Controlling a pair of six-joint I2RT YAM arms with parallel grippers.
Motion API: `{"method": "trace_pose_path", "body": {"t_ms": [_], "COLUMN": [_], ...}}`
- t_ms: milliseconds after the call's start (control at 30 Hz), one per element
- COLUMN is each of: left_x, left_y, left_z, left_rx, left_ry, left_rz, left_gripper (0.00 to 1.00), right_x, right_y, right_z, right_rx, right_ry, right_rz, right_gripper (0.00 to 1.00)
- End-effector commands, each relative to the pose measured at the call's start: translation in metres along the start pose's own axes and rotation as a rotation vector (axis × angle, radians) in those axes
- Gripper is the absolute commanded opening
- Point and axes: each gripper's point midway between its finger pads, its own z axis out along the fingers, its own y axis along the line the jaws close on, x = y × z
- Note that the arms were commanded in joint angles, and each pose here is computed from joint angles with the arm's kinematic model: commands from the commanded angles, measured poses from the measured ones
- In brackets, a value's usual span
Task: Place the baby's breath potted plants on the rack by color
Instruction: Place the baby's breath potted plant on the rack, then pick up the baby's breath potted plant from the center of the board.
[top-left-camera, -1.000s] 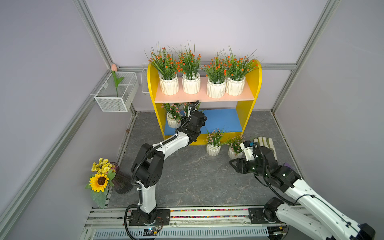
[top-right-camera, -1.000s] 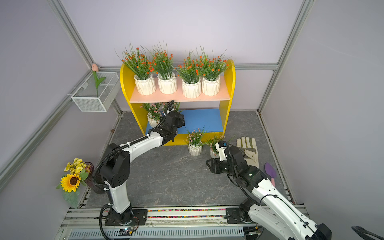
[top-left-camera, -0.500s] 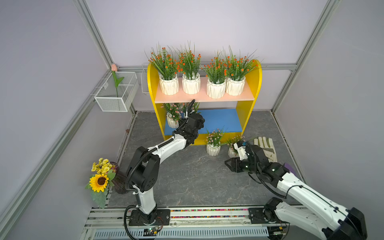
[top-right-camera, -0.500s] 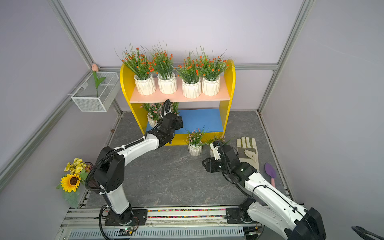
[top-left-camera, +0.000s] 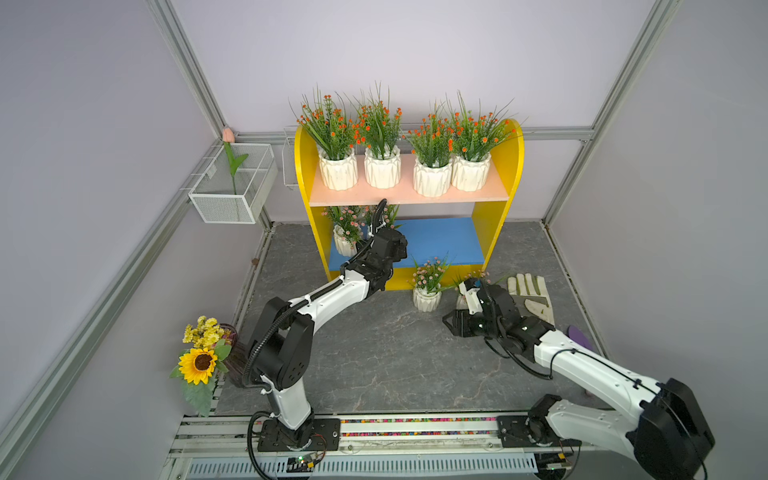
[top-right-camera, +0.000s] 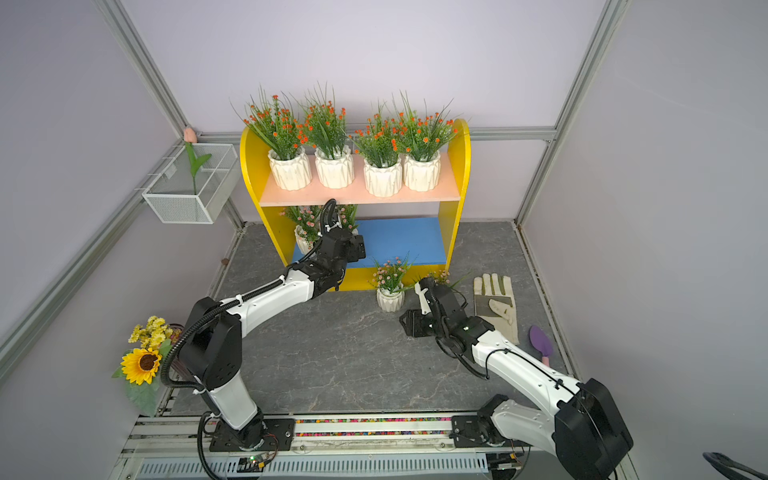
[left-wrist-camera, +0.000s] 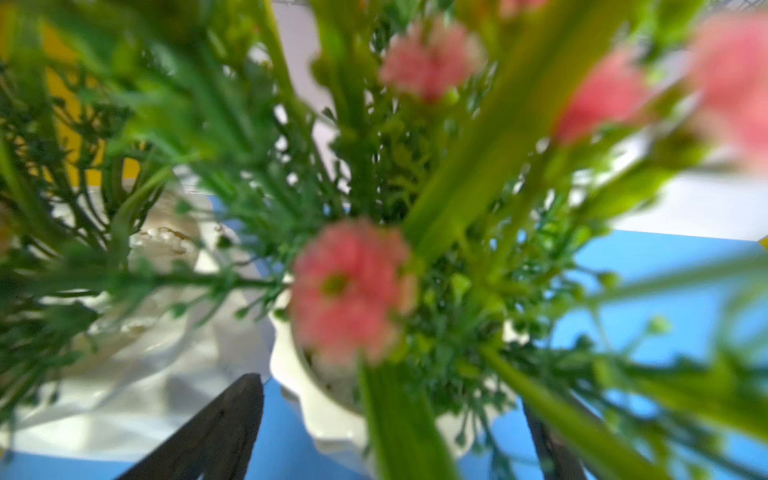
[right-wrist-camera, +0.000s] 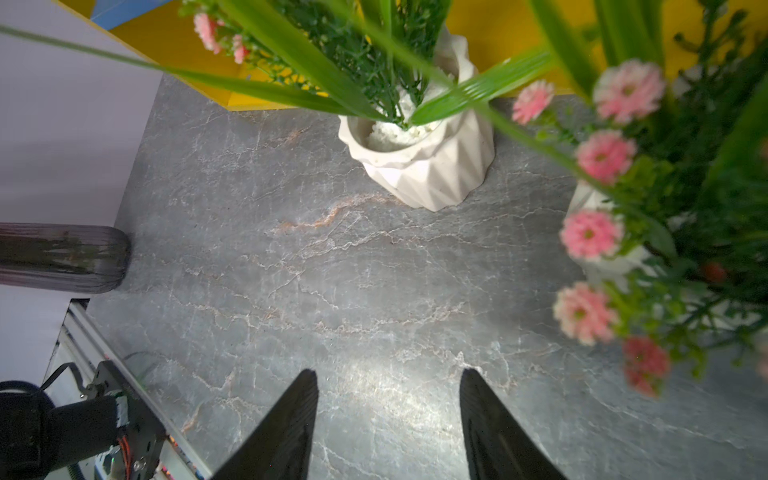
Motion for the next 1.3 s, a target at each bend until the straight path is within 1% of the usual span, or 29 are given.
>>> {"method": "trace_pose_path", "body": {"t_ms": [0,167,267,400,467,733,900,967,1000,1067,1267], "left_x": [-0.004,0.001,0.004,0.012,0.016,0.040,0.056,0.061,0.063,0.067,0.070], "left_y": [0.003,0.008,0.007,0.006,0.006,0.001,0.008,0.011,0.013,0.016,0.024], "left_z": [-0.014,-0.024,-0.030,-0.039,-0.045,-0.075,-0.089,-0.093,-0.095,-0.097,-0.104], "left_rx": [0.007,0.011,0.028,0.042,0.051,0.107,0.134,0.140,0.144,0.144,0.140], "left_ry": [0.002,0.006,0.008,0.019,0.023,0.023,0.044,0.051,0.056,0.061,0.058], "left_rz": [-0.024,-0.024,-0.021,-0.002,0.001,0.044,0.050,0.046,0.047,0.044,0.039], "left_gripper": [1.00,1.00,1.00,1.00,1.00,1.00,1.00,1.00,1.00,1.00,1.00], "right_x": [-0.012,-0.018,-0.023,-0.031,-0.035,-0.048,-0.059,-0.058,-0.068,-0.072,-0.079], "right_y": [-0.006,-0.012,-0.013,-0.012,-0.012,-0.019,-0.020,-0.023,-0.017,-0.018,-0.018], "right_z": [0.007,0.019,0.026,0.033,0.036,0.047,0.052,0.056,0.055,0.058,0.068], "right_rx": [0.025,0.054,0.066,0.074,0.077,0.142,0.168,0.173,0.166,0.172,0.178], "right_ry": [-0.044,-0.047,-0.049,-0.053,-0.058,-0.064,-0.076,-0.066,-0.083,-0.085,-0.080], "right_rz": [0.024,0.031,0.024,0.019,0.015,-0.002,-0.019,-0.022,-0.026,-0.027,-0.028], "right_gripper": [0.58,0.58,0.56,0.51,0.50,0.41,0.35,0.33,0.32,0.31,0.29]}}
